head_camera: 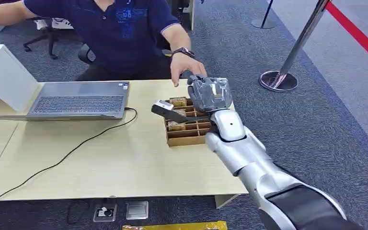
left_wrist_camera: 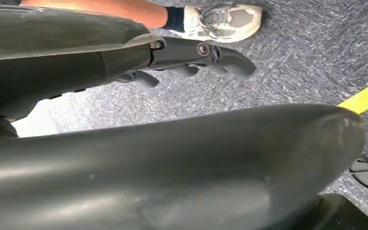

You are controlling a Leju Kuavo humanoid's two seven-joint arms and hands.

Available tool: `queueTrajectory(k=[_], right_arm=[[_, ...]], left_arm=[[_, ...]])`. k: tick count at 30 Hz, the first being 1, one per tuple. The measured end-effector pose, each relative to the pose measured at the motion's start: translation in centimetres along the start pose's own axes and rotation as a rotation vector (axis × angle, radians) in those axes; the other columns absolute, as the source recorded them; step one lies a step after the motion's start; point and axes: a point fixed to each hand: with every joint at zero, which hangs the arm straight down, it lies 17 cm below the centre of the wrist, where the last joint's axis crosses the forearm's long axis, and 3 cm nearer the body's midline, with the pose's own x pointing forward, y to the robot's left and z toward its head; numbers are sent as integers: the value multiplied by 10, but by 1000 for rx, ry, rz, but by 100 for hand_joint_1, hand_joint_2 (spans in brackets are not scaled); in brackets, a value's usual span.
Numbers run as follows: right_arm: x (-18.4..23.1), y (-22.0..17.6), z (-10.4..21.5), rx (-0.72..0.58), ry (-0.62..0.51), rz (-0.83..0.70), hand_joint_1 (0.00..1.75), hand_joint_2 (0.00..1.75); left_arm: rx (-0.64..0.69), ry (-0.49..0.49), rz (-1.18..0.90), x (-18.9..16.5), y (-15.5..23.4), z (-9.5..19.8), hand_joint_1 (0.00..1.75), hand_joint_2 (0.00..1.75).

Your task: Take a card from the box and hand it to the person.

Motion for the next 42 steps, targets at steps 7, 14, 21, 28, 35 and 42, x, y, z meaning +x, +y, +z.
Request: queueTrajectory(k=[7, 14, 21, 28, 35, 42], right_arm=[[-9, 7, 5, 18, 25, 4, 0, 175], [-17, 12, 11, 30, 43, -86, 0, 175], [-72, -1, 57, -58, 235, -608, 0, 175], [-130, -44, 139, -156, 304, -1179, 0, 175], [-181, -103, 205, -279, 303, -1289, 0, 175], [-224, -114, 242, -286, 385, -1279, 0, 175]], left_arm=[[7, -6, -19, 1, 2, 0, 0, 0], [4, -13, -30, 2, 1, 0, 0, 0], [-10, -3, -16, -11, -11, 0, 0, 0], [-26, 10, 9, -26, -25, 0, 0, 0], [-38, 29, 24, -36, -31, 0, 0, 0], [-37, 38, 33, -37, -30, -1, 0, 0]])
